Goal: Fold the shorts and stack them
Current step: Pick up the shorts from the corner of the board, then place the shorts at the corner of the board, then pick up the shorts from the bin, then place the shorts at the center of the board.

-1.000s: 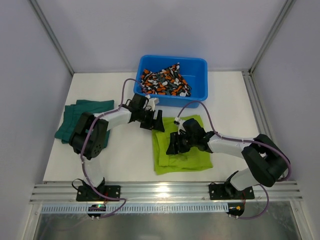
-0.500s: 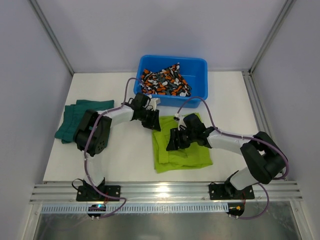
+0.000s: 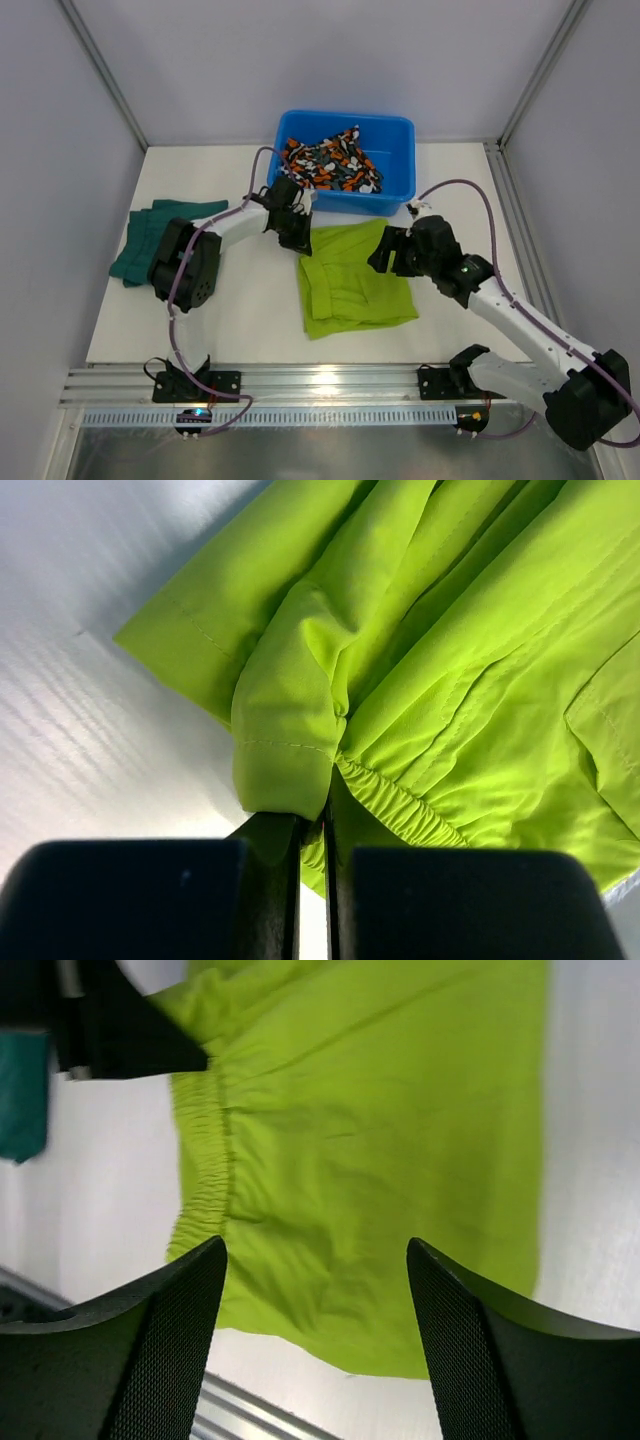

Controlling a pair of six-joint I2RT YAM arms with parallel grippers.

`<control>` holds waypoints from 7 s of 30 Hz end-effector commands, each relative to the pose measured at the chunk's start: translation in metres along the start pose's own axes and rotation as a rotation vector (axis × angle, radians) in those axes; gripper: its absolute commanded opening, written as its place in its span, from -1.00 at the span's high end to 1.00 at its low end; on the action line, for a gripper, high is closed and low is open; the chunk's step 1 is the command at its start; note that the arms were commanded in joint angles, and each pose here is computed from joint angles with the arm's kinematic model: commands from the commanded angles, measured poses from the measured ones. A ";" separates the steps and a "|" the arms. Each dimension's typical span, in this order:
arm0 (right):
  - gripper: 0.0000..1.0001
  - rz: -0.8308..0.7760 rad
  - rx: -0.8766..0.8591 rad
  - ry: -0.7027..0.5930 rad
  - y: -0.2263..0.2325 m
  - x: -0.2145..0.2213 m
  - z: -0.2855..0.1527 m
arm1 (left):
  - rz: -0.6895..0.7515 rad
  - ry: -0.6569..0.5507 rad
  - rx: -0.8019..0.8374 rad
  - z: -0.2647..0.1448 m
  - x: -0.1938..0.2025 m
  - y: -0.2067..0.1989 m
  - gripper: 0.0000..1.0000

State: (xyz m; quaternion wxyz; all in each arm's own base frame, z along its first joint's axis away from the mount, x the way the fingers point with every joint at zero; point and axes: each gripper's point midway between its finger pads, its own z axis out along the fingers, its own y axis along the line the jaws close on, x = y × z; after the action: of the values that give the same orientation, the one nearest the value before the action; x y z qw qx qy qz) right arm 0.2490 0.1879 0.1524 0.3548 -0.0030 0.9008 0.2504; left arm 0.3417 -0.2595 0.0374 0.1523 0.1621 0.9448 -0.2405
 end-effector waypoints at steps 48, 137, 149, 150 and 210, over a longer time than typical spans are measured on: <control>0.93 0.194 -0.219 0.121 0.096 0.089 0.060 | -0.026 -0.024 -0.753 -0.169 -0.063 0.109 1.00; 0.19 -0.076 -0.307 -0.071 0.183 -0.077 0.047 | -0.724 -0.346 -0.805 -0.294 0.000 0.216 0.02; -0.44 -0.107 0.243 -0.328 0.044 -0.252 0.064 | -0.271 -0.412 -0.094 -0.214 -0.007 -0.011 -0.98; -0.46 -0.107 0.250 -0.348 0.038 -0.268 0.066 | -0.242 -0.422 -0.070 -0.213 -0.006 -0.022 -0.98; 0.93 -0.286 -0.488 -0.717 0.133 -0.427 0.000 | -0.188 -0.480 0.088 -0.197 -0.058 -0.047 -0.93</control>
State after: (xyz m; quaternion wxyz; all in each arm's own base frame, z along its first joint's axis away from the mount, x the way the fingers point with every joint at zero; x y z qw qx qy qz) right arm 0.6083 0.2304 0.3425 0.5808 -0.0644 0.7320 0.3502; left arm 0.3198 -0.2031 0.1970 0.2928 0.0039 0.9082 -0.2990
